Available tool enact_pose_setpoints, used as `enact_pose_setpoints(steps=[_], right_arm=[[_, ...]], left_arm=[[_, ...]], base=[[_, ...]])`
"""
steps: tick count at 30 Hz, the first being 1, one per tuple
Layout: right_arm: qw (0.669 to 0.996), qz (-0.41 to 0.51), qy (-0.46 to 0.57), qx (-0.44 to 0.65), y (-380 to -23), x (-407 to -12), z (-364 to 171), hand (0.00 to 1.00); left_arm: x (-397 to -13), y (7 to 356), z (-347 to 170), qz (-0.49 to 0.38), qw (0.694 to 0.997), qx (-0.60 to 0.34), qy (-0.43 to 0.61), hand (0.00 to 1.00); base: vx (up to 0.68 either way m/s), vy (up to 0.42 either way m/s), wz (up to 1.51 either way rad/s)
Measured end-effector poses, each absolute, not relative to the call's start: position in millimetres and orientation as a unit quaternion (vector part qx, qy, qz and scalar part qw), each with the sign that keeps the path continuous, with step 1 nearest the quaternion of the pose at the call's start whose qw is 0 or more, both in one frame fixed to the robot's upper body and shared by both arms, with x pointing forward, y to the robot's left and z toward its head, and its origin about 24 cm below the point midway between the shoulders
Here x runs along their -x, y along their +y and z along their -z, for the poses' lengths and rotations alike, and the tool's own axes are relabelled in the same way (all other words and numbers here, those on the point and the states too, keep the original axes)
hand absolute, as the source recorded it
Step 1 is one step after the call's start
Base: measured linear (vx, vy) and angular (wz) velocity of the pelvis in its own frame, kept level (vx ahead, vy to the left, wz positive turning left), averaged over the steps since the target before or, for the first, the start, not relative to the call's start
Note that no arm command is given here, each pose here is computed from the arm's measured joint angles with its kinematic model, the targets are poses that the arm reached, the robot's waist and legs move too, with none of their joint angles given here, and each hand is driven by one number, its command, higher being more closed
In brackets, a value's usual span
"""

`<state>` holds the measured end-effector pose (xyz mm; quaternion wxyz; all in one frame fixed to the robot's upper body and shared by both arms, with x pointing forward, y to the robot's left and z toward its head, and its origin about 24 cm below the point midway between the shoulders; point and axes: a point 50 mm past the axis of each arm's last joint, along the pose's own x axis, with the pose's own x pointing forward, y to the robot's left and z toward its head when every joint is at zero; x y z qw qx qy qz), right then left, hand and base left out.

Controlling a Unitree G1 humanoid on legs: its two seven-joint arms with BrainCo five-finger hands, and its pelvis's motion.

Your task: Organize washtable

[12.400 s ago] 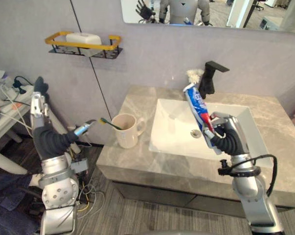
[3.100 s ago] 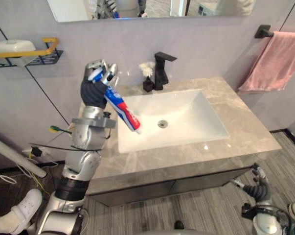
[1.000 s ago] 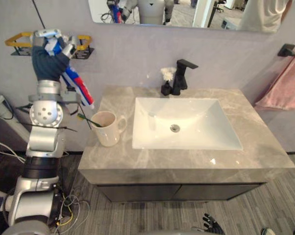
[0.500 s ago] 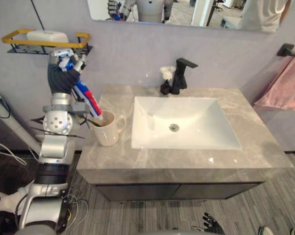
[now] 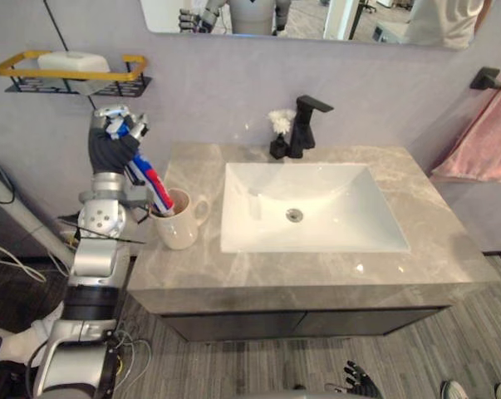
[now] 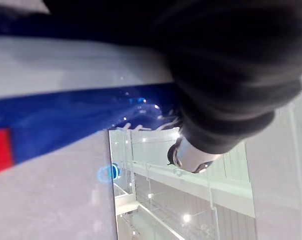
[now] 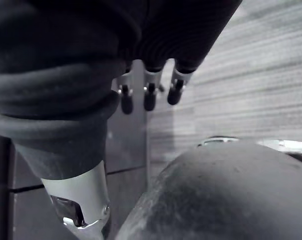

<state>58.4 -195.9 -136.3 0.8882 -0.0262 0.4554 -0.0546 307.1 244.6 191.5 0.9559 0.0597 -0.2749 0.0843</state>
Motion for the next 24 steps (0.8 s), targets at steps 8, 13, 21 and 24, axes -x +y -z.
enact_pose_setpoints(steps=[8,13,21,24], right_arm=[[0.886,0.058,0.459,0.029,-200,-58,137,0.0],[0.884,0.062,0.463,0.03,-203,-67,141,0.0],[0.887,0.063,0.456,0.027,-203,-73,140,0.0],[0.888,0.063,0.455,0.026,-203,-74,140,0.0]], left_arm=[[-306,244,-188,-0.086,0.957,-0.062,-0.27,0.0],[-306,245,-188,-0.088,0.956,-0.061,-0.272,0.0],[-305,248,-190,-0.094,0.955,-0.059,-0.274,0.0],[-305,248,-190,-0.094,0.955,-0.059,-0.274,0.0]], base=[[-0.01,-0.005,-0.02],[-0.05,-0.012,-0.04],[-0.01,-0.004,0.0],[0.0,0.0,0.0]])
